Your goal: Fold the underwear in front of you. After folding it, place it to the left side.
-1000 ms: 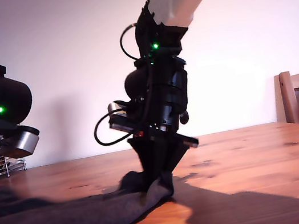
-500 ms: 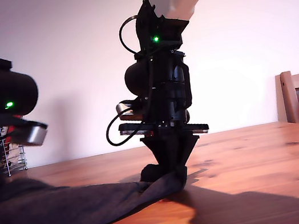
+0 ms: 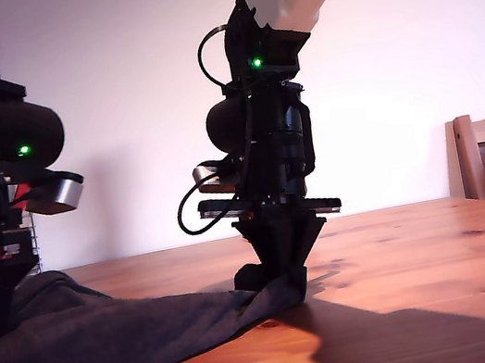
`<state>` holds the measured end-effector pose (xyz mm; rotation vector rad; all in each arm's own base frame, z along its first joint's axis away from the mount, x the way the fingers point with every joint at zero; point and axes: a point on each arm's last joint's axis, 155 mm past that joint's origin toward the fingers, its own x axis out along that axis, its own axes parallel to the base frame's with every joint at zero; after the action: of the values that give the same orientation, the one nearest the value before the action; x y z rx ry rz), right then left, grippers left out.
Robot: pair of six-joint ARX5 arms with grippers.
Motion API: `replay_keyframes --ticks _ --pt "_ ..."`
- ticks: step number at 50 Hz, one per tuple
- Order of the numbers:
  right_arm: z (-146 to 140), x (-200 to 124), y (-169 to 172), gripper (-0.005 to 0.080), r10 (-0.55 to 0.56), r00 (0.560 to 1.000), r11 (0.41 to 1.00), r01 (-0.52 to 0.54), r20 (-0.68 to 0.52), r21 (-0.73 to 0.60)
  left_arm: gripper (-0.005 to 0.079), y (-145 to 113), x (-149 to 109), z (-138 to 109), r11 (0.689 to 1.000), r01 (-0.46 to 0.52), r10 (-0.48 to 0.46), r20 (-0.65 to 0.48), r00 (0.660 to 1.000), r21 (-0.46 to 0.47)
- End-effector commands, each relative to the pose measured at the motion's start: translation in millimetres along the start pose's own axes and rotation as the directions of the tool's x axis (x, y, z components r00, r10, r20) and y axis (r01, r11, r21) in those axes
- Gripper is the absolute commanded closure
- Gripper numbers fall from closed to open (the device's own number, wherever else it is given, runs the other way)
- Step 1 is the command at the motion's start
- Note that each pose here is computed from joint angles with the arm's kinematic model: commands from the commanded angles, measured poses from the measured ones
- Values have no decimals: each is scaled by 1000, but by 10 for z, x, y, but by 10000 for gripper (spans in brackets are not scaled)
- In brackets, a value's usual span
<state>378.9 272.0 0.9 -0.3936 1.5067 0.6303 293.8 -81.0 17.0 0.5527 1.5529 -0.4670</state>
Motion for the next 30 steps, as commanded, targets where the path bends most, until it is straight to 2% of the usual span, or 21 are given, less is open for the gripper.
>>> replay_keyframes --ticks 1,13,22,25,30 --pt "-58 154 -55 765 -10 1000 1000 10 -28 -1 309 38 3 -21 1000 0 0 -7 1000 -8" --pt "-46 154 -56 765 -11 1000 1000 10 -24 -9 306 164 -332 316 1000 -24 26 98 995 -17" --pt "-48 152 -83 765 -16 1000 1000 16 -24 -5 318 84 -609 548 999 42 -39 187 982 -11" --pt "-62 146 -132 765 -26 999 1000 26 -28 2 398 -3 -656 592 995 94 -88 209 974 -17" --pt "-126 128 -253 765 -35 998 999 36 -48 28 681 -224 -709 650 975 221 -208 242 948 -30"
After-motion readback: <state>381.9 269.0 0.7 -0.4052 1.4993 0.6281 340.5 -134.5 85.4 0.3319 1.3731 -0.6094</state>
